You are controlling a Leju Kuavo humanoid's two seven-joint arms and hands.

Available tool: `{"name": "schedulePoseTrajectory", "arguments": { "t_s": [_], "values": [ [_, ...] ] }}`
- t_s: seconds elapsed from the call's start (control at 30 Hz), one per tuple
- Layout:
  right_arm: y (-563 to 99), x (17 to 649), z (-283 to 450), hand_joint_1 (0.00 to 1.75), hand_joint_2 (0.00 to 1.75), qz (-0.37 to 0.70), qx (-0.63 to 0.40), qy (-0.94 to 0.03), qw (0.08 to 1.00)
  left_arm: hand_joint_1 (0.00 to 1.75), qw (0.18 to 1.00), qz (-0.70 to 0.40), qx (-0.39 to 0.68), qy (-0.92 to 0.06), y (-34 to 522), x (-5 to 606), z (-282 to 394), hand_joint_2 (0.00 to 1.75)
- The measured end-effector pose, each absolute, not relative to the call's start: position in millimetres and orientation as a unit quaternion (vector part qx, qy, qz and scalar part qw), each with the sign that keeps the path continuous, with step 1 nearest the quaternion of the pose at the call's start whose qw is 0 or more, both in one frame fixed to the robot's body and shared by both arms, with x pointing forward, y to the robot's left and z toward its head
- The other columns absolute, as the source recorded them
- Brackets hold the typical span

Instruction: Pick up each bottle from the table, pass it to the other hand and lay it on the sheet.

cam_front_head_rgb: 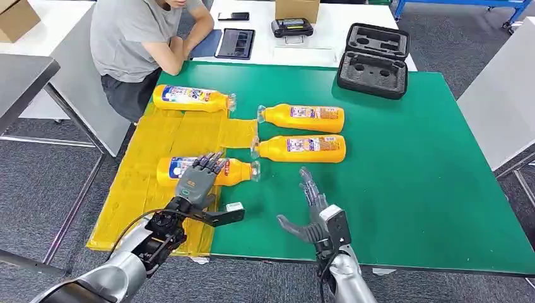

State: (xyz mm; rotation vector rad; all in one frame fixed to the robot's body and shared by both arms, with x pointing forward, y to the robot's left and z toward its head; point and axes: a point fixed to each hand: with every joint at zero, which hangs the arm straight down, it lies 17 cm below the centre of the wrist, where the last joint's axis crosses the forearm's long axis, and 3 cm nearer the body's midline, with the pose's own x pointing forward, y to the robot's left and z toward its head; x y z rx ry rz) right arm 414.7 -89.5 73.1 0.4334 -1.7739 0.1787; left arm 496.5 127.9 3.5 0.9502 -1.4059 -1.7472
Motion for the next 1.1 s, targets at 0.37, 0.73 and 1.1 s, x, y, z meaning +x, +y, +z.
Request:
{"name": "schedulePoseTrajectory", "arguments": {
  "t_s": [0.37, 0.73, 1.1],
  "values": [
    [-93.0, 416.4, 68.1, 0.0, 1.75, 0.073, 0.176, -0.766, 0.614, 0.0, 0.303, -0.623, 0.36, -0.625, 97.6, 473.0, 32.6, 1.75],
    [-113.1, 413.1, 111.3, 0.0, 1.75, 0.006, 0.201, -0.797, 0.57, 0.0, 0.304, -0.398, 0.174, -0.848, 53.2, 396.7, 159.1, 1.75],
    [-135.6, 411.5, 164.2, 0.0, 1.75, -0.037, 0.184, -0.838, 0.513, 0.0, 0.277, -0.332, 0.177, -0.884, 63.7, 360.2, 199.8, 1.75]
  ]
}}
